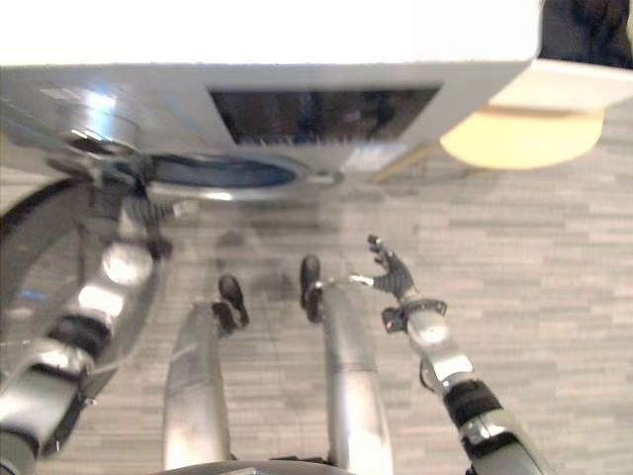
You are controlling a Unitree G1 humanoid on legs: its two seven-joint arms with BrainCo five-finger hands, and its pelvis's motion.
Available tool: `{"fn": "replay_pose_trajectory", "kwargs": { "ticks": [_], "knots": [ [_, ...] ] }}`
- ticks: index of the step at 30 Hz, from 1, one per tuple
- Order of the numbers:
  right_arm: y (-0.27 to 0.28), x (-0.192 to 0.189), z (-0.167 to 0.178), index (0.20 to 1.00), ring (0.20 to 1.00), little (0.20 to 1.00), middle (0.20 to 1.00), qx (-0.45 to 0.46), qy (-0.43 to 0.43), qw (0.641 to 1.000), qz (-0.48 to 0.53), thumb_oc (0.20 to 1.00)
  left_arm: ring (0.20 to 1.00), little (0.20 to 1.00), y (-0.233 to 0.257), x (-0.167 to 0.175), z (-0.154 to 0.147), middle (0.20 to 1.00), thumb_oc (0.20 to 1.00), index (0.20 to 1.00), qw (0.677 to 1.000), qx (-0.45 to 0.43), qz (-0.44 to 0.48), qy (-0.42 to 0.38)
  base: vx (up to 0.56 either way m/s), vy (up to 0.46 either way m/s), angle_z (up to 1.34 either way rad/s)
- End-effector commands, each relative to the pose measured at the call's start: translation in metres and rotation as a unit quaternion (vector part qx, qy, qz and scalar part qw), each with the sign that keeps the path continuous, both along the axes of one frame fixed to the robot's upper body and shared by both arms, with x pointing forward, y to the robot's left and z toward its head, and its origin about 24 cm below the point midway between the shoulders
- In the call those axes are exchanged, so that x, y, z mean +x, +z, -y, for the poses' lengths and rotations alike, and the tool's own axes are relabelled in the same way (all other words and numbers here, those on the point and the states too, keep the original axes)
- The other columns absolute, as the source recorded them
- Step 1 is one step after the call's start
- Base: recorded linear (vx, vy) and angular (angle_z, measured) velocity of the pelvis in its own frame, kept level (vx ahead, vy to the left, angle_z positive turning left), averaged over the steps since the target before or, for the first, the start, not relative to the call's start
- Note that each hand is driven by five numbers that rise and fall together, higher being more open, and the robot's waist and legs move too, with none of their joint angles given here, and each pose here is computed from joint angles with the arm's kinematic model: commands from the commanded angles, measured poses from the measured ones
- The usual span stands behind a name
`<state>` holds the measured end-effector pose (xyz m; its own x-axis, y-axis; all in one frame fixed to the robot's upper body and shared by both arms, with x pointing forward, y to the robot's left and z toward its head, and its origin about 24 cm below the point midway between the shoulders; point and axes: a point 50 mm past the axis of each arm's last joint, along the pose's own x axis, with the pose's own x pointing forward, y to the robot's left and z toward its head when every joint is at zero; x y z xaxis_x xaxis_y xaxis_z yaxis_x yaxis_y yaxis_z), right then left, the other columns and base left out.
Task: Grab the laundry basket,head to the washer,open it,put in the laundry and shut it.
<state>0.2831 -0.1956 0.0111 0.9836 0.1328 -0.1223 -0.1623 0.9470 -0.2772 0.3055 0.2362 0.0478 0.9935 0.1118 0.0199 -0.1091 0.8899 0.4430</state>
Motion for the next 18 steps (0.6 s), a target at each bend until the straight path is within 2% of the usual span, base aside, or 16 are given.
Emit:
{"fn": "replay_pose_trajectory", "kwargs": {
  "ticks": [1,5,7,9,10,15,18],
  "knots": [
    [-0.036,-0.027,0.014,1.0,1.0,1.0,1.0,-0.063,-0.004,0.996,-0.07,1.0,1.0,1.0,-0.047,-0.024,0.006,1.0,1.0,1.0,0.996,-0.042,-0.08,-0.021,0.15,0.065,0.26],
    [-0.057,-0.043,0.017,1.0,1.0,1.0,1.0,-0.063,-0.011,0.991,-0.119,1.0,1.0,1.0,-0.095,-0.065,0.007,1.0,1.0,1.0,0.982,-0.079,-0.172,-0.003,0.12,0.078,0.08],
    [-0.072,-0.057,0.023,1.0,1.0,1.0,1.0,-0.051,-0.028,0.986,-0.155,1.0,1.0,1.0,-0.127,-0.093,0.015,1.0,1.0,1.0,0.965,-0.095,-0.243,0.004,0.15,0.114,-0.71],
    [-0.077,-0.062,0.025,1.0,1.0,1.0,1.0,-0.053,-0.034,0.984,-0.168,1.0,1.0,1.0,-0.135,-0.101,0.018,1.0,1.0,1.0,0.96,-0.096,-0.262,0.004,0.23,0.151,-0.78],
    [-0.093,-0.079,0.031,1.0,1.0,1.0,1.0,-0.048,-0.054,0.975,-0.21,1.0,1.0,1.0,-0.152,-0.116,0.028,1.0,1.0,1.0,0.947,-0.098,-0.305,-0.003,0.33,0.237,-0.26],
    [-0.108,-0.099,0.03,1.0,1.0,1.0,1.0,-0.028,-0.077,0.966,-0.247,1.0,1.0,1.0,-0.162,-0.12,0.045,1.0,1.0,1.0,0.939,-0.072,-0.335,-0.038,0.15,0.144,-0.72],
    [-0.106,-0.093,0.02,1.0,1.0,1.0,1.0,-0.007,-0.079,0.969,-0.234,1.0,1.0,1.0,-0.152,-0.103,0.063,1.0,1.0,1.0,0.947,-0.044,-0.308,-0.079,-0.11,0.032,-1.71]
  ]
}}
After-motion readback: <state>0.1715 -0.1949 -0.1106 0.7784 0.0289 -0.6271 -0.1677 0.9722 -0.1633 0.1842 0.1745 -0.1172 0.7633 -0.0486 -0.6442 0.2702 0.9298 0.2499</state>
